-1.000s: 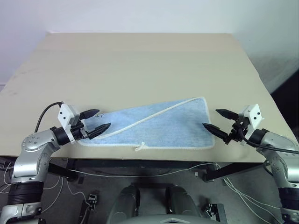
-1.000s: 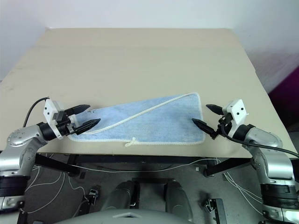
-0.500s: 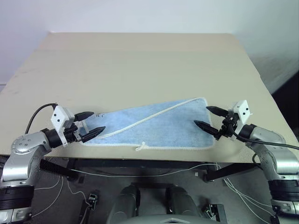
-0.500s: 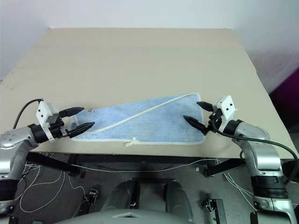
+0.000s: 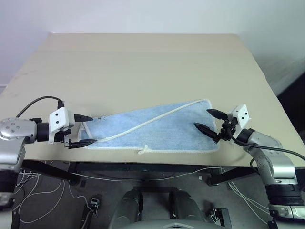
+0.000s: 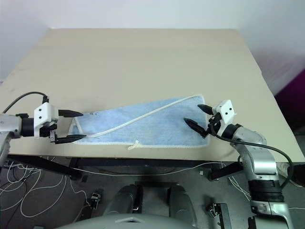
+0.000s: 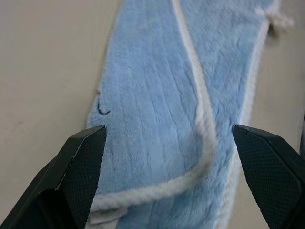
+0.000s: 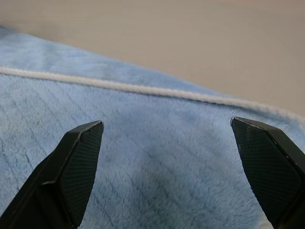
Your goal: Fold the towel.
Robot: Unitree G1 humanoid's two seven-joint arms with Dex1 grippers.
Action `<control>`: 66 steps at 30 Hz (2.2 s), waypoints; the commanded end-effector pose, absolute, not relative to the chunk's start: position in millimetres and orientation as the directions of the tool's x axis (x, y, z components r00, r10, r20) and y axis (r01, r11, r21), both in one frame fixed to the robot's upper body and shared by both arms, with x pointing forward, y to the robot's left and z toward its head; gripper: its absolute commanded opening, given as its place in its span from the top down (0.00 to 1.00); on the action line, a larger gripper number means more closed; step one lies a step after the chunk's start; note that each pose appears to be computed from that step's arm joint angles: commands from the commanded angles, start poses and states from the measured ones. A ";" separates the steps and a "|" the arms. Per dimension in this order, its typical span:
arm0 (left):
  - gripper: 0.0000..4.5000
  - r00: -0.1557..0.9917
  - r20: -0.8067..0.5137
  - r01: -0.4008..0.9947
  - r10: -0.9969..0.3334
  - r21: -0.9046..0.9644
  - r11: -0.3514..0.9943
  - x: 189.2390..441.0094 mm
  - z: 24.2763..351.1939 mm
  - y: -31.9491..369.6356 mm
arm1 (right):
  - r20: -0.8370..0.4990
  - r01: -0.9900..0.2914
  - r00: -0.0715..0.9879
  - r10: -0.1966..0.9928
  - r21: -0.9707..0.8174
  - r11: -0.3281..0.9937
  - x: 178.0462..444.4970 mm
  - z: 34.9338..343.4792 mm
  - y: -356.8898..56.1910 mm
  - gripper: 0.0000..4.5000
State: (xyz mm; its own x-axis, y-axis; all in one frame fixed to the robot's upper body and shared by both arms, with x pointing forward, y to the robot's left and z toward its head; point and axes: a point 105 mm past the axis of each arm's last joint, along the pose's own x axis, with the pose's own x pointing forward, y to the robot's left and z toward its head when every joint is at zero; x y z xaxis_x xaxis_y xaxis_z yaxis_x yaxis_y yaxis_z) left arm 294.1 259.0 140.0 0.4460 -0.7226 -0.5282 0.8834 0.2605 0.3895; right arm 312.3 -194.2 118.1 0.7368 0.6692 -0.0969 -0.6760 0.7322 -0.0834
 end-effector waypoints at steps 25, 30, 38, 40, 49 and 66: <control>0.75 0.287 -0.684 0.903 -0.671 0.427 -0.049 300.4 113.2 249.2 | -0.049 -0.628 0.778 0.627 -0.109 0.771 301.5 123.0 -194.7 0.00; 0.79 0.280 -0.680 0.905 -0.678 0.423 -0.050 299.0 113.0 249.4 | -0.048 -0.628 0.778 0.627 -0.111 0.770 302.9 123.5 -193.7 0.00; 0.99 0.314 -0.589 0.902 -0.745 0.429 0.042 300.6 127.0 247.7 | -0.043 -0.632 0.773 0.633 -0.148 0.761 306.2 131.7 -194.4 0.00; 0.99 0.332 -0.565 0.898 -0.756 0.434 0.070 301.8 130.8 247.5 | -0.043 -0.635 0.768 0.638 -0.169 0.753 307.6 135.4 -193.7 0.00; 0.99 0.455 -0.414 0.861 -0.788 0.431 0.271 302.6 153.5 248.1 | -0.167 -0.601 0.783 0.599 -0.453 0.658 354.0 159.7 -213.1 0.00; 0.99 0.510 -0.435 0.843 -0.742 0.426 0.330 285.4 146.4 252.1 | -0.381 -0.637 0.760 0.526 -0.593 0.492 417.4 147.8 -226.9 0.00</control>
